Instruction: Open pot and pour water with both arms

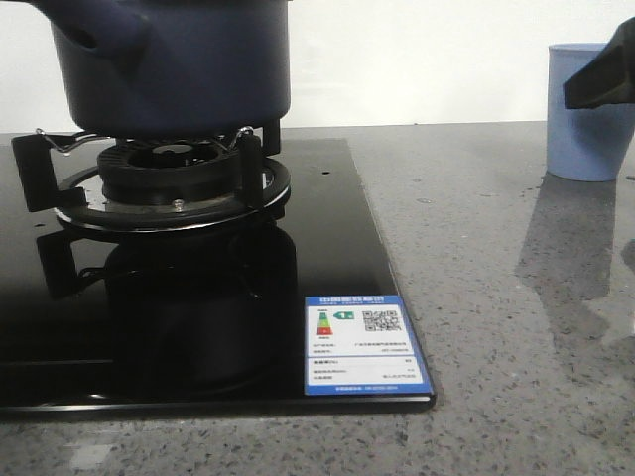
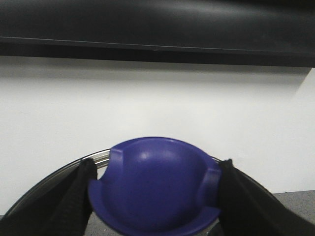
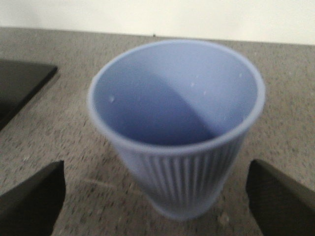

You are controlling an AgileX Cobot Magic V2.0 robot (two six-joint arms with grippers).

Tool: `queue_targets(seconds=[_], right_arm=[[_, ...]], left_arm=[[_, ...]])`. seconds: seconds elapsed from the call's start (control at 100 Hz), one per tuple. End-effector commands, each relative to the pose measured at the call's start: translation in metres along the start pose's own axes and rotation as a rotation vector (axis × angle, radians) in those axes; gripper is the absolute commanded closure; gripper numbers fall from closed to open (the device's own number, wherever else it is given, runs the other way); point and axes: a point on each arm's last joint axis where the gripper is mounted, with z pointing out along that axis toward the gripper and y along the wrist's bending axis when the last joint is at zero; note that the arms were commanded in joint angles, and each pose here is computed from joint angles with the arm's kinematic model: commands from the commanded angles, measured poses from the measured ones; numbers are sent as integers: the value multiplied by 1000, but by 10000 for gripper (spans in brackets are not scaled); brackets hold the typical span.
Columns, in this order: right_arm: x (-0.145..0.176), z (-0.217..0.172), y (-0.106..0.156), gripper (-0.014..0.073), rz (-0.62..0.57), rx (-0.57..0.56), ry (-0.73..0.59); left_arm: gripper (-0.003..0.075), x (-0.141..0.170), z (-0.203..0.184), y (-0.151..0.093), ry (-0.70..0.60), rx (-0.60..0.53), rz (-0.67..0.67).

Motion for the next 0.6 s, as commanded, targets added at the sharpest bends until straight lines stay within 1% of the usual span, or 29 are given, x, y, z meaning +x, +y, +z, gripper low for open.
queue_targets(seconds=[0.0,0.14,0.24,0.37,0.59], right_arm=[[-13,-22,6,-60,-6,-2,-45],[-4,-53,12,-60,-2,57,-72],[1,-73,18,-60,-8,102,-101],[3,-97,31,-60,-25,141,-161],[-1,-123,45,-60,-42,186,-256]], left_arm=[[344,-28,-11,1,-159,-22,0],[344,-27,-11,-3,-158,-4,-1],[344,-26,-9,-12,-152,32,-4],[344,-19,1,-27,-136,91,-9],[344,-2,21,-58,-119,184,-16]])
